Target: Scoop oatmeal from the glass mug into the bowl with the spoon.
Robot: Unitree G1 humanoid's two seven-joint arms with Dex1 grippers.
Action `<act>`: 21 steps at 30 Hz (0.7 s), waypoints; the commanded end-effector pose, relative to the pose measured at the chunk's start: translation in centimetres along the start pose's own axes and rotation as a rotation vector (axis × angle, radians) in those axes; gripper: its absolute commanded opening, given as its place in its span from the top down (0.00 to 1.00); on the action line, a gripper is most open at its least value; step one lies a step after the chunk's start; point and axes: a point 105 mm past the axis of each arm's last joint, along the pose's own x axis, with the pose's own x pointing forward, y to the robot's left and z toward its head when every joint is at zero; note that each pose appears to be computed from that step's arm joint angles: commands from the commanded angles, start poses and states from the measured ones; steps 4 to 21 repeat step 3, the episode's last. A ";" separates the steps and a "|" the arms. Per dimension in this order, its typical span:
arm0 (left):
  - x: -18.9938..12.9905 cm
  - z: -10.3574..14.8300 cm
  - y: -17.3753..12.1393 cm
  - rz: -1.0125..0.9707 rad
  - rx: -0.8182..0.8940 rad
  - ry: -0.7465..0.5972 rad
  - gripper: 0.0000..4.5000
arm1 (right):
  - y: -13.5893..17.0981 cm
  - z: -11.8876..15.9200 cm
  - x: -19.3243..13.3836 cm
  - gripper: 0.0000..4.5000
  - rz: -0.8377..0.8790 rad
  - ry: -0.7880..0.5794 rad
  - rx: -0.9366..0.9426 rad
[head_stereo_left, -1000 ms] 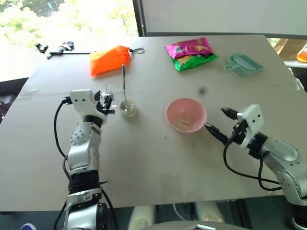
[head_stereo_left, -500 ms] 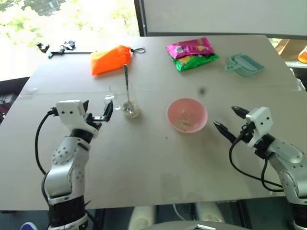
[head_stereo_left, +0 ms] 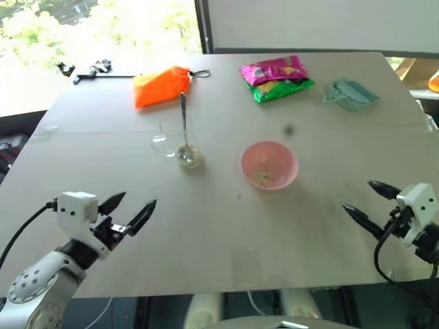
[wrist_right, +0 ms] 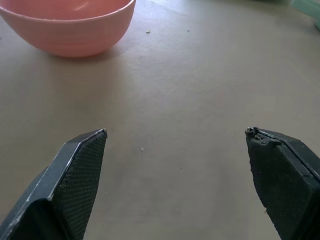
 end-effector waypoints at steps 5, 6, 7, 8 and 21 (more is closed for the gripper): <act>-0.3 1.0 -0.5 -0.055 0.026 -0.023 0.01 | -0.6 1.8 -0.7 0.00 0.003 -0.022 -0.068; -0.3 1.0 -0.5 -0.055 0.026 -0.023 0.01 | -0.6 1.8 -0.7 0.00 0.003 -0.022 -0.068; -0.3 1.0 -0.5 -0.055 0.026 -0.023 0.01 | -0.6 1.8 -0.7 0.00 0.003 -0.022 -0.068; -0.3 1.0 -0.5 -0.055 0.026 -0.023 0.01 | -0.6 1.8 -0.7 0.00 0.003 -0.022 -0.068; -0.3 1.0 -0.5 -0.055 0.026 -0.023 0.01 | -0.6 1.8 -0.7 0.00 0.003 -0.022 -0.068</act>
